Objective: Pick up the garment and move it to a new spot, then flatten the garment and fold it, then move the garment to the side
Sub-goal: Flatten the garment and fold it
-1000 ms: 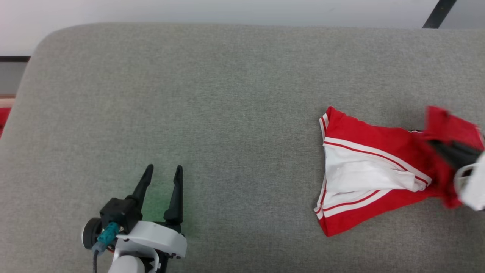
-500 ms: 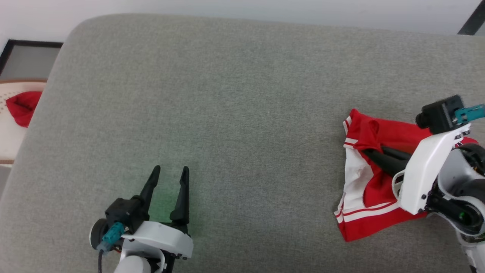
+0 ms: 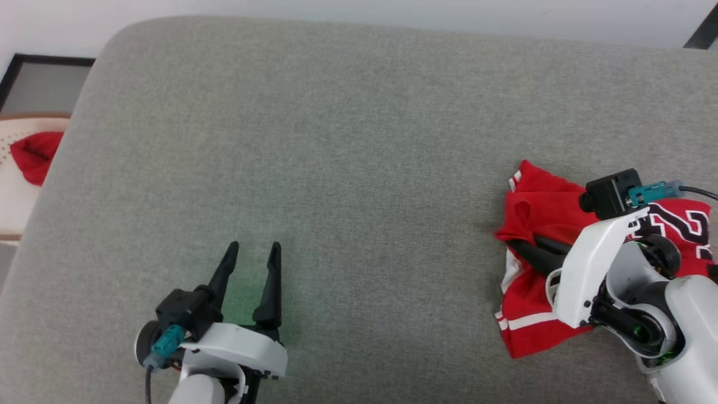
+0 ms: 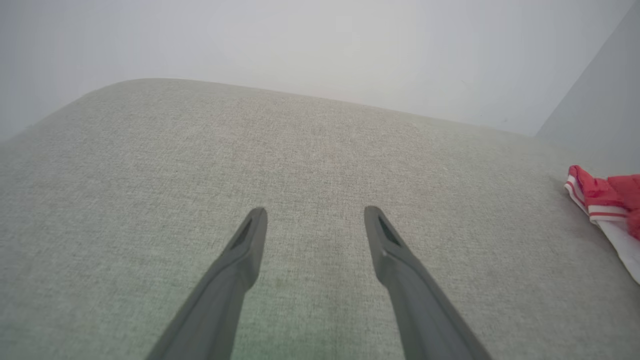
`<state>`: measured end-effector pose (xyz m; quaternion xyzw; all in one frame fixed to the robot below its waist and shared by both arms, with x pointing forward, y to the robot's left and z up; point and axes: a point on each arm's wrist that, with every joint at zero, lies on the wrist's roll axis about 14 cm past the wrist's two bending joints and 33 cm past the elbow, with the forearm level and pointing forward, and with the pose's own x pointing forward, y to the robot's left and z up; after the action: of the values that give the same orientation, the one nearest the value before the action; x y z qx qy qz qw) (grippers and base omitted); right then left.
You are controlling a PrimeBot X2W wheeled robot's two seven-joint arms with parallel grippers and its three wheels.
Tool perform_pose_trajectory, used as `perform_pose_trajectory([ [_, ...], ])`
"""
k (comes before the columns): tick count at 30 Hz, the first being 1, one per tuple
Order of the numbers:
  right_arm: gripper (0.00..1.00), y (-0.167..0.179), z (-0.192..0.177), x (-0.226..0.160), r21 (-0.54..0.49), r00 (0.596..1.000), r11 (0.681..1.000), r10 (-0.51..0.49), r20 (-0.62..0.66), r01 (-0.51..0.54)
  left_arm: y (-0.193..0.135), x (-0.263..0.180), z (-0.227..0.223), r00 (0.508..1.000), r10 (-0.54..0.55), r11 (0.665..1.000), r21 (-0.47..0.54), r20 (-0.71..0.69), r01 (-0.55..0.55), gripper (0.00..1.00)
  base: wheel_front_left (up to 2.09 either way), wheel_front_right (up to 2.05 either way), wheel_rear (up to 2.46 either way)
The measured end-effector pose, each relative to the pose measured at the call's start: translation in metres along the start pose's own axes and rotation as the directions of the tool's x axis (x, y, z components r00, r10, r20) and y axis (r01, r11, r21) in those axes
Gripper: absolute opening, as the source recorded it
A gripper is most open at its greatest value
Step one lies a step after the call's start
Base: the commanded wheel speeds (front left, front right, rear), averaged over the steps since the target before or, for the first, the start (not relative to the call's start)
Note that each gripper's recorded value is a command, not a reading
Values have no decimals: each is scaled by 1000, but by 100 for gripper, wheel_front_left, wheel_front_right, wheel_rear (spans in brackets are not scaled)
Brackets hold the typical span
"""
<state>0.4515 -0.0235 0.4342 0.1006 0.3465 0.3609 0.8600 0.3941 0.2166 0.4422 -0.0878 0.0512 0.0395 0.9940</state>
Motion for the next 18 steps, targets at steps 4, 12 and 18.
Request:
perform_pose_trajectory([
  [4, 100, 5, 14, -7, 4, 997, 1000, 7, 73, -7, -3, 0, 2, 1000, -13, 1000, 9, 7, 13, 100, 0, 0, 0],
  [12, 100, -12, 40, -48, 28, 965, 998, -61, 256, 56, -16, 1, 7, 998, -65, 998, 20, 19, 65, 100, 0, 0, 0],
  [18, 100, -49, 35, -93, 79, 917, 981, -192, 351, 175, -30, 3, 6, 993, -120, 992, 26, 8, 120, 100, 0, 0, 0],
])
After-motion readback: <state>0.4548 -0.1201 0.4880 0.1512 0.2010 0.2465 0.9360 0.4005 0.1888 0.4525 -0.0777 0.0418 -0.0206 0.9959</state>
